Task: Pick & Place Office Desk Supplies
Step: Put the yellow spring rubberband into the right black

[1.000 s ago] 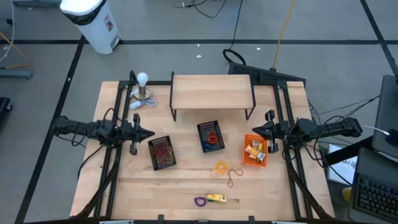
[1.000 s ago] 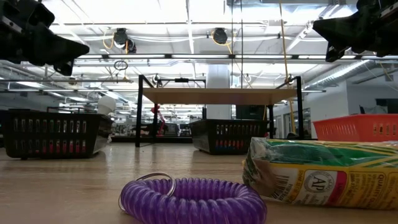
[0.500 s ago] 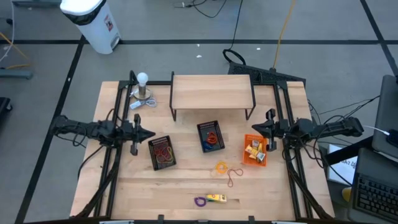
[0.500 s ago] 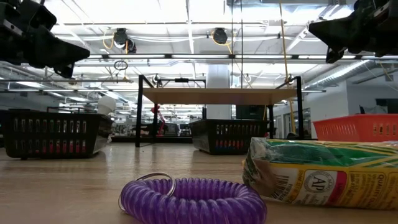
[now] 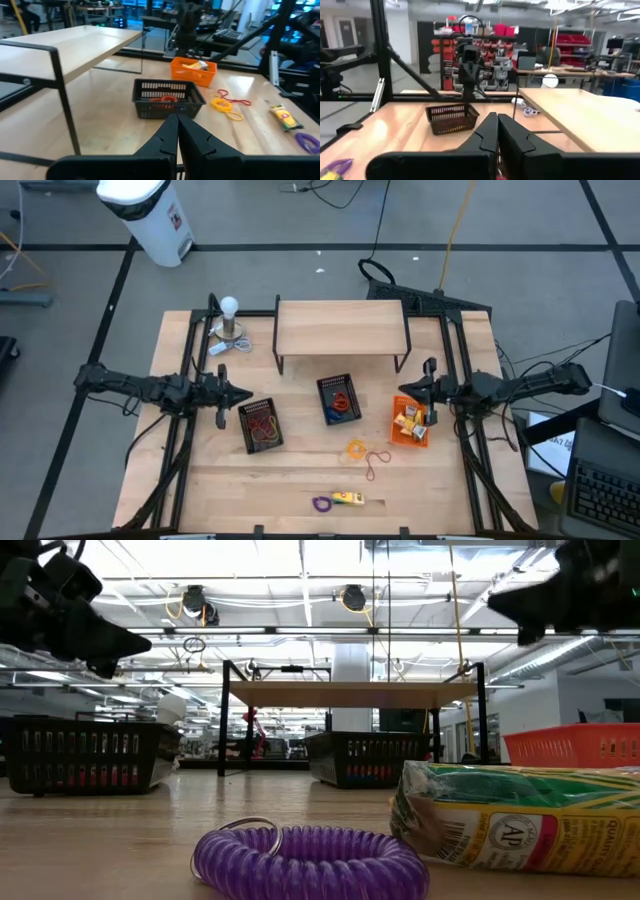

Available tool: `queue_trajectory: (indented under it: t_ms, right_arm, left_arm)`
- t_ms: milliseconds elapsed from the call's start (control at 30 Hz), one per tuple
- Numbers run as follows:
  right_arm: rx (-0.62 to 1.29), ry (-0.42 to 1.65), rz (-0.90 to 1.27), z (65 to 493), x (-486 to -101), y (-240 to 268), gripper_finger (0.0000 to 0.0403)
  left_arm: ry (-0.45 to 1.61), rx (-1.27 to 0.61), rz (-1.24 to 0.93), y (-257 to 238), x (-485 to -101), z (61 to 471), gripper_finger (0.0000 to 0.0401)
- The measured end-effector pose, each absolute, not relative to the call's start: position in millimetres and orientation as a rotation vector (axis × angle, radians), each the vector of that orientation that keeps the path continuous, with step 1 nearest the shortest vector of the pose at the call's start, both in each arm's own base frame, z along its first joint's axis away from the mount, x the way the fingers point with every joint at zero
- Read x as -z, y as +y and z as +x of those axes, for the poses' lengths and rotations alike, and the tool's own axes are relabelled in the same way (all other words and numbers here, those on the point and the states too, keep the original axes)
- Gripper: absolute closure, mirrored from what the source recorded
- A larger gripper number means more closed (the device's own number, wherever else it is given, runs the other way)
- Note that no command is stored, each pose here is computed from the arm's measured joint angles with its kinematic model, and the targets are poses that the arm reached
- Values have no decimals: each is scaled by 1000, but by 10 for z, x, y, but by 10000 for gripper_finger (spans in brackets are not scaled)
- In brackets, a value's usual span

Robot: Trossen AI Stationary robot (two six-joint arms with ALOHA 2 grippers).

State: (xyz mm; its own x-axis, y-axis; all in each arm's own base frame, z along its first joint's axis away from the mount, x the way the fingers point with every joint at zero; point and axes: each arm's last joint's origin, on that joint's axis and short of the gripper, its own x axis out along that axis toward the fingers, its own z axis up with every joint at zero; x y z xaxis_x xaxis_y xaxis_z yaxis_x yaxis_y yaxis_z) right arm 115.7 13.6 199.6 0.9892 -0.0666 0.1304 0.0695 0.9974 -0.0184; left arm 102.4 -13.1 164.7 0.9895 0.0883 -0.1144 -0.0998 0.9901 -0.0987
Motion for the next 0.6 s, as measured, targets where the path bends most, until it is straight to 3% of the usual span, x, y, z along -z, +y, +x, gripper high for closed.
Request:
queue_trajectory:
  t_ms: [100,300,467,600]
  right_arm:
    - [82,-95,-38,1260,-2294,179,402]
    - [48,197,-121,1707,-2628,406,402]
    - [-4,493,-135,2116,-2596,675,399]
    - [-14,639,-108,2357,-2504,887,372]
  left_arm:
    - [107,-120,-104,-125,-1646,1030,385]
    - [104,-124,-105,-124,-1647,1033,384]
    - [104,-122,-111,-125,-1646,1033,384]
    - [104,-123,-112,-125,-1646,1033,384]
